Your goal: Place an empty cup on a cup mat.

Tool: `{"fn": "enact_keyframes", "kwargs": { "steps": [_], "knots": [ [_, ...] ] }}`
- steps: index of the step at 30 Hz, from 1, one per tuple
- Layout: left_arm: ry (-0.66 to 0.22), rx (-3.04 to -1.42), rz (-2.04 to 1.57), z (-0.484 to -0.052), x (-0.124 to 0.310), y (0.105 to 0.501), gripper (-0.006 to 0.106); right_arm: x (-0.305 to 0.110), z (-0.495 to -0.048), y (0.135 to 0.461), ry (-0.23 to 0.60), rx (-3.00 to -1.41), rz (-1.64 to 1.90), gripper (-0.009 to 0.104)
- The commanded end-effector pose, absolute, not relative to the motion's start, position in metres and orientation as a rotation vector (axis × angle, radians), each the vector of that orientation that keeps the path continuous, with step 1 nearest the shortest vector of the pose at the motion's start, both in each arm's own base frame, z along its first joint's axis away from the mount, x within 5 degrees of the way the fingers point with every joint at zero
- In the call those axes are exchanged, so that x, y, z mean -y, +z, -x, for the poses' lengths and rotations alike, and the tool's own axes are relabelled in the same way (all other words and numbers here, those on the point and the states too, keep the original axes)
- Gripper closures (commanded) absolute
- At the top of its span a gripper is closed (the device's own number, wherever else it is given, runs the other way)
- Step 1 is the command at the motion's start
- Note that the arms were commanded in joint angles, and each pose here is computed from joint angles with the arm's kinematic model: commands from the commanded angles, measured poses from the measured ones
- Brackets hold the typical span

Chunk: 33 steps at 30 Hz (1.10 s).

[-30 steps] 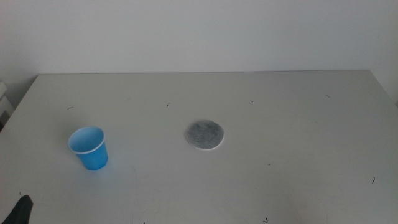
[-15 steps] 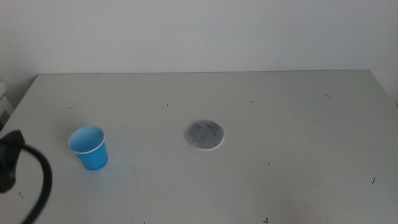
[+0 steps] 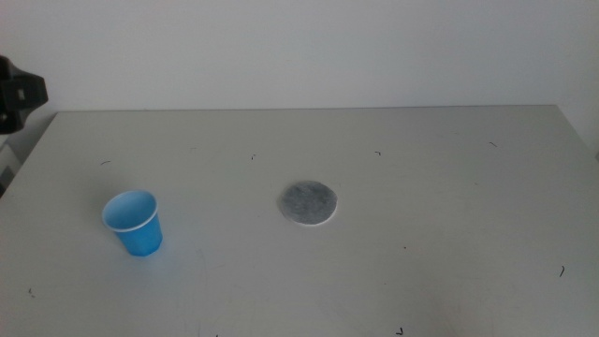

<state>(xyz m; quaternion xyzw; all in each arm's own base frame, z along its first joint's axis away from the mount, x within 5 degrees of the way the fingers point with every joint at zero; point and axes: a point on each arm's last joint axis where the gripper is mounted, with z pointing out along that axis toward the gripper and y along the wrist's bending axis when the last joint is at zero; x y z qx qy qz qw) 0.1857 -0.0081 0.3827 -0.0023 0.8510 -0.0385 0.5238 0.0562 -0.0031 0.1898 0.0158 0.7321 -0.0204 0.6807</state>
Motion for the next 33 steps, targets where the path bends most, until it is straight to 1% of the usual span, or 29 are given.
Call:
{"fn": "enact_keyframes", "kwargs": {
  "steps": [1, 4, 7, 14, 21, 29, 33],
  "knots": [
    [-0.12, -2.0, 0.011, -0.195, 0.011, 0.407, -0.005, 0.003, -0.054, 0.202, -0.058, -1.535, -0.017, 0.001],
    [-0.122, -2.079, 0.006, -0.208, 0.012, 0.411, -0.005, 0.003, -0.054, 0.202, -0.058, -1.535, -0.017, 0.001],
    [-0.123, -2.17, 0.002, -0.222, 0.012, 0.406, -0.005, 0.003, -0.054, 0.202, -0.058, -1.535, -0.017, 0.001],
    [-0.125, -2.305, 0.007, -0.253, 0.014, 0.378, -0.005, 0.003, -0.054, 0.202, -0.058, -1.535, -0.017, 0.001],
    [-0.123, -2.395, 0.011, -0.275, 0.014, 0.354, -0.005, 0.003, -0.054, 0.202, -0.058, -1.535, -0.017, 0.001],
    [-0.124, -2.551, 0.017, -0.3, 0.015, 0.316, -0.005, 0.003, -0.054, 0.202, -0.058, -1.535, -0.017, 0.001],
    [-0.123, -2.6, 0.021, -0.312, 0.015, 0.298, -0.005, 0.003, -0.054, 0.202, -0.058, -1.535, -0.017, 0.001]
  ]
}}
